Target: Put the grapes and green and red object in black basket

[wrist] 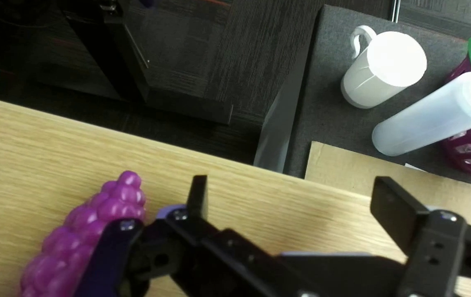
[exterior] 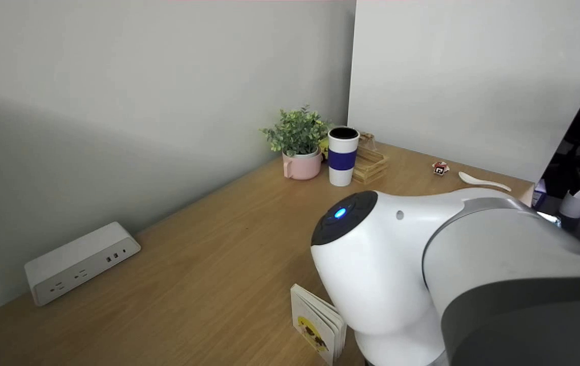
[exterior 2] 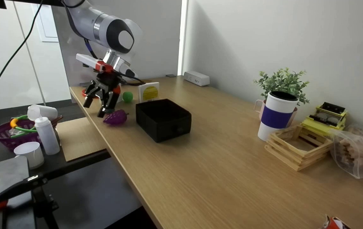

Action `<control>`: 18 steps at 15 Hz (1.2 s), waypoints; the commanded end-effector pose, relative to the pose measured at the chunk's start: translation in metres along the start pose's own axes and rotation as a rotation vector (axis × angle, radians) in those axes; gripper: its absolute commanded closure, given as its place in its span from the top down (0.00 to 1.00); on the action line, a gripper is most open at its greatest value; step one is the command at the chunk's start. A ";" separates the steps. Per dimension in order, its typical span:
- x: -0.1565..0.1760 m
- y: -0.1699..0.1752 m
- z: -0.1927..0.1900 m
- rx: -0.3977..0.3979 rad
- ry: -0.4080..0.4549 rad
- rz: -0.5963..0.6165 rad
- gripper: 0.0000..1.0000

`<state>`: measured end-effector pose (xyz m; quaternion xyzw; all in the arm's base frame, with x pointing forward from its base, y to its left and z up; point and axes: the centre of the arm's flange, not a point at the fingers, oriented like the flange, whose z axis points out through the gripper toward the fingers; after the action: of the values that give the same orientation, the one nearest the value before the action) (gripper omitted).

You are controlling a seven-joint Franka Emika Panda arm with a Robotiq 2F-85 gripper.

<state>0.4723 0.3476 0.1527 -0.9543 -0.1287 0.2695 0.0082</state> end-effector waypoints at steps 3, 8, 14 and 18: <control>-0.010 0.005 -0.015 -0.032 0.101 0.001 1.00; -0.005 0.004 -0.018 -0.035 0.158 -0.011 1.00; -0.002 0.008 -0.018 -0.037 0.161 0.015 1.00; -0.002 0.009 -0.020 -0.040 0.159 0.040 1.00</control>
<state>0.4895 0.3460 0.1646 -0.9710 -0.1233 0.2047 0.0067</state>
